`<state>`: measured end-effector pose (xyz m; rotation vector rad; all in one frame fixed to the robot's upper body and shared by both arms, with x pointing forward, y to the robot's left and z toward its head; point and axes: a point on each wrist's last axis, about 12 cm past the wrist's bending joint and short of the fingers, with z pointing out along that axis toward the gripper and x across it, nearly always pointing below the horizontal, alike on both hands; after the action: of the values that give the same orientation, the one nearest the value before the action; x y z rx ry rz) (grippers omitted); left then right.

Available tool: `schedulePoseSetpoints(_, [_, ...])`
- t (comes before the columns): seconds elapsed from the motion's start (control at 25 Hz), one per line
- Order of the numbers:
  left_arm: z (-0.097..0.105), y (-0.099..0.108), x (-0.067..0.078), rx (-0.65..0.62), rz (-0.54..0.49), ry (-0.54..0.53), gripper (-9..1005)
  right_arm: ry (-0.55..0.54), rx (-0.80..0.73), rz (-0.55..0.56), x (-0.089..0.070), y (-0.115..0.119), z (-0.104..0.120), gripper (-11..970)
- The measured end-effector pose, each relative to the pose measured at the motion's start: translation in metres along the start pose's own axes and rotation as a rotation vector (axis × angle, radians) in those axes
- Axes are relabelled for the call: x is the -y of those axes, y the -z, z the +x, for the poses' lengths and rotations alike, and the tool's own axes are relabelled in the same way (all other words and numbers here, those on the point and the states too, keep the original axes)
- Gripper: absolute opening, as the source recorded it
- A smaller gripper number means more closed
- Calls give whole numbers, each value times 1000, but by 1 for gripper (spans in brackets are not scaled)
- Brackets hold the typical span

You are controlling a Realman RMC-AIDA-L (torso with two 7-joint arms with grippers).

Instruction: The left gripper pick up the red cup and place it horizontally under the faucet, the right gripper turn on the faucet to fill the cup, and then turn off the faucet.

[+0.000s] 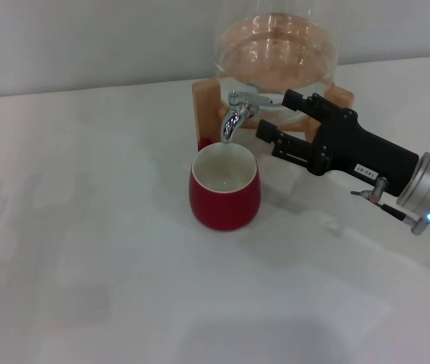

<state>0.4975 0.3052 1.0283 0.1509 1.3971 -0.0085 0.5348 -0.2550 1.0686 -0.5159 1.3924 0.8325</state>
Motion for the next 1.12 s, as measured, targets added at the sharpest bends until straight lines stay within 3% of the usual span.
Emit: schedulePoseSetpoints(1.12, [0, 0, 2, -3, 13, -4, 869, -25, -16, -54, -7, -11, 2, 827])
